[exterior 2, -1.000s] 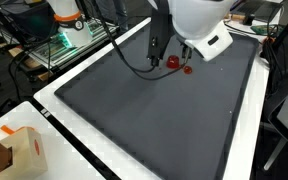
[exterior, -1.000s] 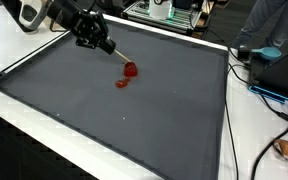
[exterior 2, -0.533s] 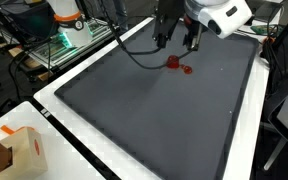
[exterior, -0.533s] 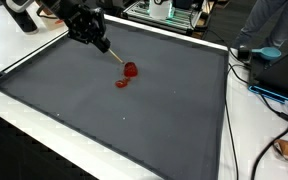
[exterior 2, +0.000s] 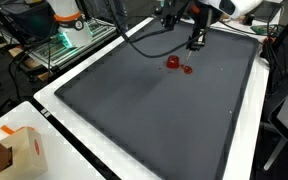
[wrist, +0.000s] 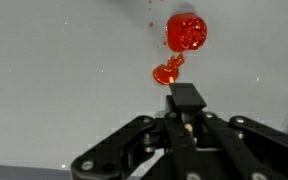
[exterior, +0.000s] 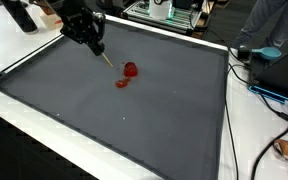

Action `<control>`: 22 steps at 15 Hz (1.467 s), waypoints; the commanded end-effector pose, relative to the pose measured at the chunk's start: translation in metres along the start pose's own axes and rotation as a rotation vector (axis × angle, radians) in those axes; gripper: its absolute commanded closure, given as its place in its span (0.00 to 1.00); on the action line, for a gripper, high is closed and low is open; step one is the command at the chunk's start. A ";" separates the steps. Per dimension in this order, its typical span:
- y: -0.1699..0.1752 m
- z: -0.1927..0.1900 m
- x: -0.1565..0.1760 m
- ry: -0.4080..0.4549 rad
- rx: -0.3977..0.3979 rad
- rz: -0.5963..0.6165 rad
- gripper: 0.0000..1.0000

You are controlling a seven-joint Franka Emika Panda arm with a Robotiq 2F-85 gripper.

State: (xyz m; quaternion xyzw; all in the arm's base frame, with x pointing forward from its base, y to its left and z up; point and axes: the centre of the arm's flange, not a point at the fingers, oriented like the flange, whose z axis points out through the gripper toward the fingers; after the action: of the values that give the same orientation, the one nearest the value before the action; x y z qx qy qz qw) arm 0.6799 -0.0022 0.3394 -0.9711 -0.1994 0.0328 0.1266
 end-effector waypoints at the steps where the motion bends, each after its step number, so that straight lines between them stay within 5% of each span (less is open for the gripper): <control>1: -0.014 0.005 -0.012 -0.007 -0.076 0.027 0.97; 3: -0.018 0.006 -0.011 -0.015 -0.095 0.029 0.97; 4: -0.009 0.004 0.002 -0.005 -0.060 0.014 0.87; 14: -0.012 0.004 0.001 -0.010 -0.068 0.021 0.87; 15: -0.012 0.004 0.001 -0.010 -0.068 0.021 0.97; 22: -0.040 0.010 0.009 -0.042 -0.337 0.243 0.97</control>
State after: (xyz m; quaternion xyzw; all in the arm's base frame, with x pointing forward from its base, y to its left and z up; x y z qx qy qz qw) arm 0.6801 0.0253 0.3417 -0.9913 -0.1274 0.0299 0.0107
